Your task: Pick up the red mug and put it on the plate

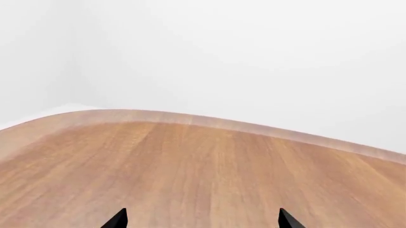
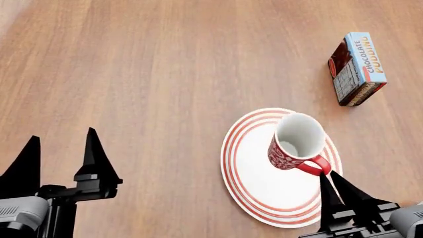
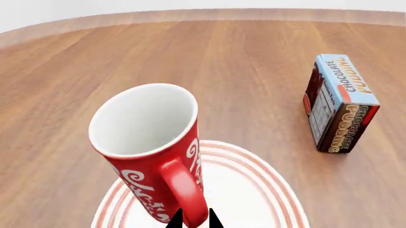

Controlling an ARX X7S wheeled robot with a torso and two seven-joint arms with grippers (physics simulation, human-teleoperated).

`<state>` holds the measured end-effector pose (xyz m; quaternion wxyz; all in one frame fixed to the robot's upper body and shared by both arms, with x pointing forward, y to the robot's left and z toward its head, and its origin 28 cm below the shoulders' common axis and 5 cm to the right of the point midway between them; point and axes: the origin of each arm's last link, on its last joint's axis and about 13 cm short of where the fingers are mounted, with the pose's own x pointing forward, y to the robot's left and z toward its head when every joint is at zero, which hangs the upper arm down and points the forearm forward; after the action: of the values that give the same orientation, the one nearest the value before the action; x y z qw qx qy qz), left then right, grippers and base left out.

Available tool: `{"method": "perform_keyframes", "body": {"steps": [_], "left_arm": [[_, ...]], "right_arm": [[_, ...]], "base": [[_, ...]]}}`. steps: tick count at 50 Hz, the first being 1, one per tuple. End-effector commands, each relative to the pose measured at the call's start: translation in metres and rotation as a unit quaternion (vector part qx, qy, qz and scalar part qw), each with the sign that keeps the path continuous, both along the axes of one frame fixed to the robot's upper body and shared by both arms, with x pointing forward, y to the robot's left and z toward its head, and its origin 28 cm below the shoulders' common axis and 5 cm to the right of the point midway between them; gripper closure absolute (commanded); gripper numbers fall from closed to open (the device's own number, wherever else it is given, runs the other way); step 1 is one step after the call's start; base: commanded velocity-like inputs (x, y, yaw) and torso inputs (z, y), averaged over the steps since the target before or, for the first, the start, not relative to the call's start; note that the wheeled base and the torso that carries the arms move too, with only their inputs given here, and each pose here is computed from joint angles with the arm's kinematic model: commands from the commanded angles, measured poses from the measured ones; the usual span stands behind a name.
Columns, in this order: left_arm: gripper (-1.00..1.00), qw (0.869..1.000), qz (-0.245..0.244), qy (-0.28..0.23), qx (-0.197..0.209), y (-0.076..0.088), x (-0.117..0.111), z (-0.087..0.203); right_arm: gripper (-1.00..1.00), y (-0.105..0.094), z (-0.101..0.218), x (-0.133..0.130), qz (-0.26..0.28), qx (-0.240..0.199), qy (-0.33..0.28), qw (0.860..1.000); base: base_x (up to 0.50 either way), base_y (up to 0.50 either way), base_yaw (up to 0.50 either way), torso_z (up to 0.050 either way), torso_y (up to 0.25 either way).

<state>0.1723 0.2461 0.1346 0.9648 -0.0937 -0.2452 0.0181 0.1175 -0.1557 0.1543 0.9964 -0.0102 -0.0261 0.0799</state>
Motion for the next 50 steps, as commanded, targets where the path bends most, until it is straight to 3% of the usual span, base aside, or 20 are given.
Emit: {"method": "perform_keyframes", "body": {"steps": [1,35,50], "left_arm": [[-1.0,1.0,0.001,-0.001,-0.001,0.0,0.0,0.002],[-1.0,1.0,0.002,-0.002,-0.005,0.002,-0.003,0.003],[-1.0,1.0,0.002,-0.004,-0.007,0.003,-0.004,0.004]], "right_arm": [[1.0,-0.001,-0.009,0.009,0.005,0.02,-0.006,1.0],[1.0,-0.002,-0.026,0.033,-0.016,-0.009,0.017,1.0],[1.0,-0.003,-0.047,0.04,-0.014,0.005,0.043,0.999]], "base": [[0.0,0.0,0.0,0.0,0.0],[0.0,0.0,0.0,0.0,0.0],[0.0,0.0,0.0,0.0,0.0]]}}
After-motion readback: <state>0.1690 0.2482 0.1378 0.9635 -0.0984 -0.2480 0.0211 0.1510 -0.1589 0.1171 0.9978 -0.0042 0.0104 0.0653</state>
